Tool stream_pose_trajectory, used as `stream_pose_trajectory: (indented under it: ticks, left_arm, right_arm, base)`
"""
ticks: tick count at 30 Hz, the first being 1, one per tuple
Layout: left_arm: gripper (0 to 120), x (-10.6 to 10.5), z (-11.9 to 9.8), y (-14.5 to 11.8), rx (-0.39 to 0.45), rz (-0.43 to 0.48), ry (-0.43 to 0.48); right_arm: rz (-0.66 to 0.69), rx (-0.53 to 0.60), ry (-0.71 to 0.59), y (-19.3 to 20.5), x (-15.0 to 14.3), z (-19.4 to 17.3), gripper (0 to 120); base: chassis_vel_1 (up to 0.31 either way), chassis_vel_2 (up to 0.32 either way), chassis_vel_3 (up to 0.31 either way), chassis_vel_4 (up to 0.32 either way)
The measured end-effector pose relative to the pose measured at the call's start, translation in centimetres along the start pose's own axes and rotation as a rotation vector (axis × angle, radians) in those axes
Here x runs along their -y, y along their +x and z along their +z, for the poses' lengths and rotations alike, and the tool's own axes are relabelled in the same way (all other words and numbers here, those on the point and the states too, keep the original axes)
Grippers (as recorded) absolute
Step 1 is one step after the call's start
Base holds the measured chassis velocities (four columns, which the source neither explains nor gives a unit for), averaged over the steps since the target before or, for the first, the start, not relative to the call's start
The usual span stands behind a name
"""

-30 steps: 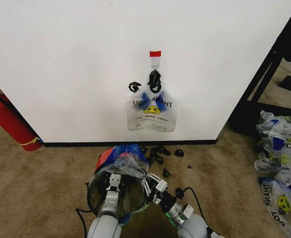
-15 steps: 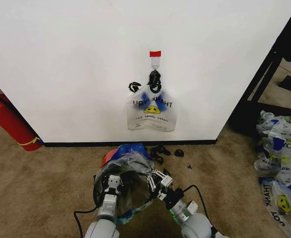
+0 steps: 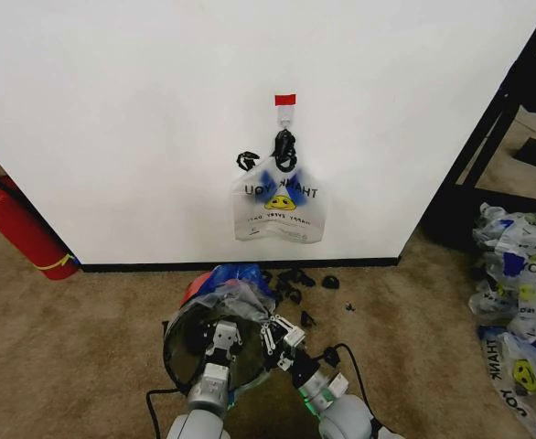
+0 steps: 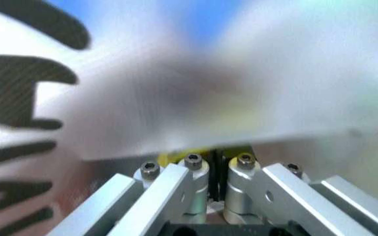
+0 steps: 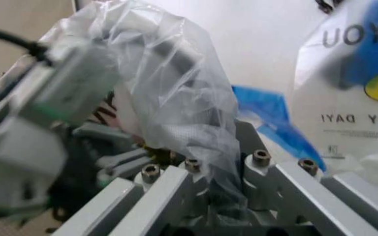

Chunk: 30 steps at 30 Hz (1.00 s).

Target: Pick up the garbage bag from the wall and place it over the trash bin.

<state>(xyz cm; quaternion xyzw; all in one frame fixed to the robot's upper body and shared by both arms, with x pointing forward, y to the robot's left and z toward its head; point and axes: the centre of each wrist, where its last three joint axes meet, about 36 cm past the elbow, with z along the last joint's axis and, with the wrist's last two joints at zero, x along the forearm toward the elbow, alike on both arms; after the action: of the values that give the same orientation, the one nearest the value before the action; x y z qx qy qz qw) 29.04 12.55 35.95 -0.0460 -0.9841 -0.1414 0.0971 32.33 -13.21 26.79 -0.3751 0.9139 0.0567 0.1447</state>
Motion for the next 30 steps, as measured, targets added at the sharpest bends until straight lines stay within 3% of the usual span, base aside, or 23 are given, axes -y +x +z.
stream_pose_trajectory:
  ticks: [8,14,16,20,23,30]
  left_arm:
    - [0,0.2,1.4,-2.2,-0.061,-0.028,-0.032]
    - [0,0.0,1.7,-2.0,-0.07,-0.026,-0.031]
    - [0,-0.1,1.8,-1.4,-0.071,0.003,-0.026]
    - [0,-0.1,2.1,0.8,-0.025,0.18,-0.039]
    - [0,-0.4,2.4,2.1,0.002,0.246,-0.057]
    - [0,-2.9,0.8,5.0,0.13,0.275,-0.05]
  right_arm:
    - [-0.079,0.01,0.064,0.8,0.3,0.0,0]
    - [-0.047,0.017,0.067,0.6,0.8,-0.1,0]
    - [-0.012,0.019,0.063,0.2,1.1,0.0,0]
    - [0.1,0.002,0.059,-1.1,1.7,0.4,0]
    - [0.161,-0.002,0.055,-2.1,1.9,0.8,0]
    - [0.355,-0.026,-0.026,-4.1,1.5,1.1,0]
  base:
    - [0.0,0.0,0.0,0.0]
    - [0.0,0.0,0.0,0.0]
    - [0.0,0.0,0.0,0.0]
    - [0.0,0.0,0.0,0.0]
    - [0.0,0.0,0.0,0.0]
    - [0.0,0.0,0.0,0.0]
